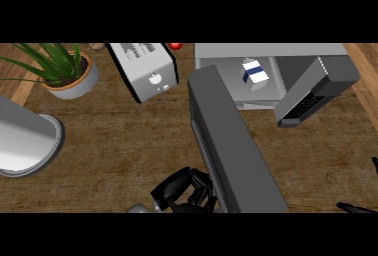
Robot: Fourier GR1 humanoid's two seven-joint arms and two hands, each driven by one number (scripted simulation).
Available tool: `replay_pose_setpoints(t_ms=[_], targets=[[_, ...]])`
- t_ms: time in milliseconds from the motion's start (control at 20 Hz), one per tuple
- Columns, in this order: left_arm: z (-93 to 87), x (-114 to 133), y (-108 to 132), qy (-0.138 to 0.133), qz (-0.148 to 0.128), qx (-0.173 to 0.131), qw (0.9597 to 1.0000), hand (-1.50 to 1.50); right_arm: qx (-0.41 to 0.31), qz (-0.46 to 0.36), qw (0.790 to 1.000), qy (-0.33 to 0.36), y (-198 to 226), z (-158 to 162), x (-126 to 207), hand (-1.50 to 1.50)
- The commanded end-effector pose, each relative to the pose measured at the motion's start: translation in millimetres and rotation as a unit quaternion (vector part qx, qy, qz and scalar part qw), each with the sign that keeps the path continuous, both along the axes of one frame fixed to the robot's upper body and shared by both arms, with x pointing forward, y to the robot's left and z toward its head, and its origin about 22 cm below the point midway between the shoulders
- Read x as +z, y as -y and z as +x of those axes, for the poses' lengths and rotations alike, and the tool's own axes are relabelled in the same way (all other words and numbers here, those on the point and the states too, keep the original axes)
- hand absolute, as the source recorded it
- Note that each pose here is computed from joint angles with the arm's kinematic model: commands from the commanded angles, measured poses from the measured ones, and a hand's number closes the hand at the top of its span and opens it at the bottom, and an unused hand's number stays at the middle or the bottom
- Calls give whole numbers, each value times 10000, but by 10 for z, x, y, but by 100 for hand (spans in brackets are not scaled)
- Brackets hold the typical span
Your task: Pick up the milk, place it into the microwave and close the microwave
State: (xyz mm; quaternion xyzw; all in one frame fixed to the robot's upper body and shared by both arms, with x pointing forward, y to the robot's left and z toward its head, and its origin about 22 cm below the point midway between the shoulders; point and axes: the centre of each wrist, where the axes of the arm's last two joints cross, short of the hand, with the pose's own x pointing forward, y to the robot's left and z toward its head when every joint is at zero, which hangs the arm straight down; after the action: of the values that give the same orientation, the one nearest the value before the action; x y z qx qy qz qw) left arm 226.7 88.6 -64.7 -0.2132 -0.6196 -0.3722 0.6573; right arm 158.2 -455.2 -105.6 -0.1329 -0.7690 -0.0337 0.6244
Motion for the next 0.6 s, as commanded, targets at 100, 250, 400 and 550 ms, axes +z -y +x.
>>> replay_pose_setpoints(t_ms=[100,250,400,550], targets=[[-96,-173,326,218,399,-642,9969,150,606,311,9955,655,-9,35,16,-150],[-215,-227,405,257,-28,-609,9978,150,823,351,9924,848,-37,135,101,-150],[-152,-77,541,339,-197,-461,9982,150,1107,481,9888,879,-126,287,167,-150],[-161,11,636,531,-386,-268,9975,150,1255,446,9868,918,-225,305,152,-150]])
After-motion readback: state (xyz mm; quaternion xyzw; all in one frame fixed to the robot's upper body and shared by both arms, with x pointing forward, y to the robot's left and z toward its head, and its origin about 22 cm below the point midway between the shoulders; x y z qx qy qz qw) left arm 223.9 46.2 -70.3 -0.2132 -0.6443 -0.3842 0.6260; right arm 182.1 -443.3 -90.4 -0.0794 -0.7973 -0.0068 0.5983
